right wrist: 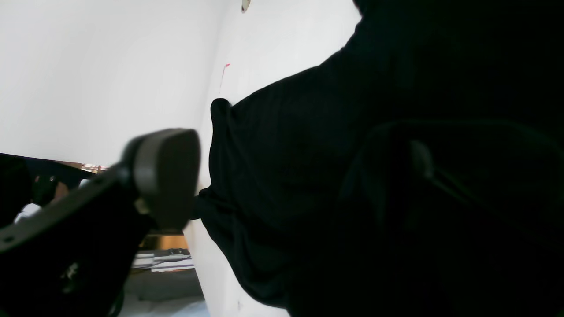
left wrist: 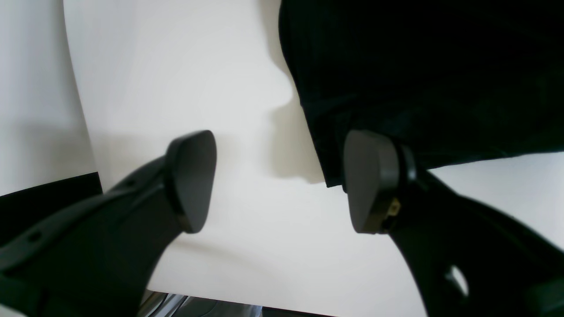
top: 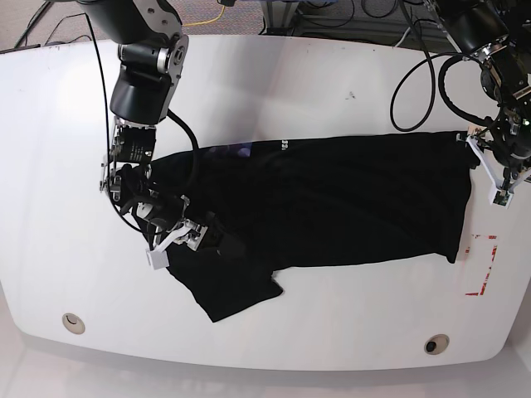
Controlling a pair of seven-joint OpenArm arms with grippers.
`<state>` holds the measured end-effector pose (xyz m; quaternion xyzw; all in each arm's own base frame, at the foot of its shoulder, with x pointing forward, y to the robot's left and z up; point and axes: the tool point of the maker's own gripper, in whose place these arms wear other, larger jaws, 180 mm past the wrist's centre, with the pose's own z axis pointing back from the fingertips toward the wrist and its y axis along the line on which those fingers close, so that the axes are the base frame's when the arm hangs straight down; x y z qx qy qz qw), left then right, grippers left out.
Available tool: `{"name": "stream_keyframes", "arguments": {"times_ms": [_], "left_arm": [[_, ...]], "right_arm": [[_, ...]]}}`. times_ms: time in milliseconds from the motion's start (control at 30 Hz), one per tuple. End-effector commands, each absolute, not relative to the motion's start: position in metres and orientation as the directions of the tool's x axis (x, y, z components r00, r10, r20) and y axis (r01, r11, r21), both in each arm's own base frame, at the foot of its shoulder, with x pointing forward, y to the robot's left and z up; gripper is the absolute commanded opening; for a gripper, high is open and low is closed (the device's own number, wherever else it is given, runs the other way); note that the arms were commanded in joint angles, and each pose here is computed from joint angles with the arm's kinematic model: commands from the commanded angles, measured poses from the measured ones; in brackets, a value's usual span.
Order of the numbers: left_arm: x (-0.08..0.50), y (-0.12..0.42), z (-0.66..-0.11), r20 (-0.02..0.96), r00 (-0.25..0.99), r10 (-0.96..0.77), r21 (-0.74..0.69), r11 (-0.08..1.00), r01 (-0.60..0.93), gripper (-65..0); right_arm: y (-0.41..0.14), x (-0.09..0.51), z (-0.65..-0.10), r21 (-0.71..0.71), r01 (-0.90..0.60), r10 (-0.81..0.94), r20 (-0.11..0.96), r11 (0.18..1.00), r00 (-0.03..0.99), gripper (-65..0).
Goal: Layout the t-shirt on the table in an organized manner, then fold the t-shirt properly
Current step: 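Grasp the sleeve edge with the right gripper and pull it across the shirt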
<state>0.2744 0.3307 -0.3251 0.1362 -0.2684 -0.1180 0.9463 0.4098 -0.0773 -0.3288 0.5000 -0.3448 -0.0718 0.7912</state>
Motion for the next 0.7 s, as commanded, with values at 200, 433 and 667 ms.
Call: {"name": "stream_keyframes", "arguments": {"times_ms": [200,433,667], "left_arm": [[0.281,0.335,-0.313,0.501,0.808,-0.311,0.344,0.928,0.144,-22.2],[0.281,0.334,-0.314,0.500,0.808,-0.310,0.342,0.928,0.145,-22.2],[0.275,0.334,-0.319,0.487,0.817,-0.310,0.340,0.928,0.151,-22.2]], "right_arm": [[-0.111,0.402,-0.295,0.730,-0.339,-0.367,0.620,0.593,0.694,-5.1],[-0.125,0.399,-0.274,0.656,-0.389,-0.321,0.697,0.647,0.642,-4.9],[-0.129,0.398,-0.274,0.656,-0.372,-0.293,0.677,0.657,0.676,-4.9]]}}
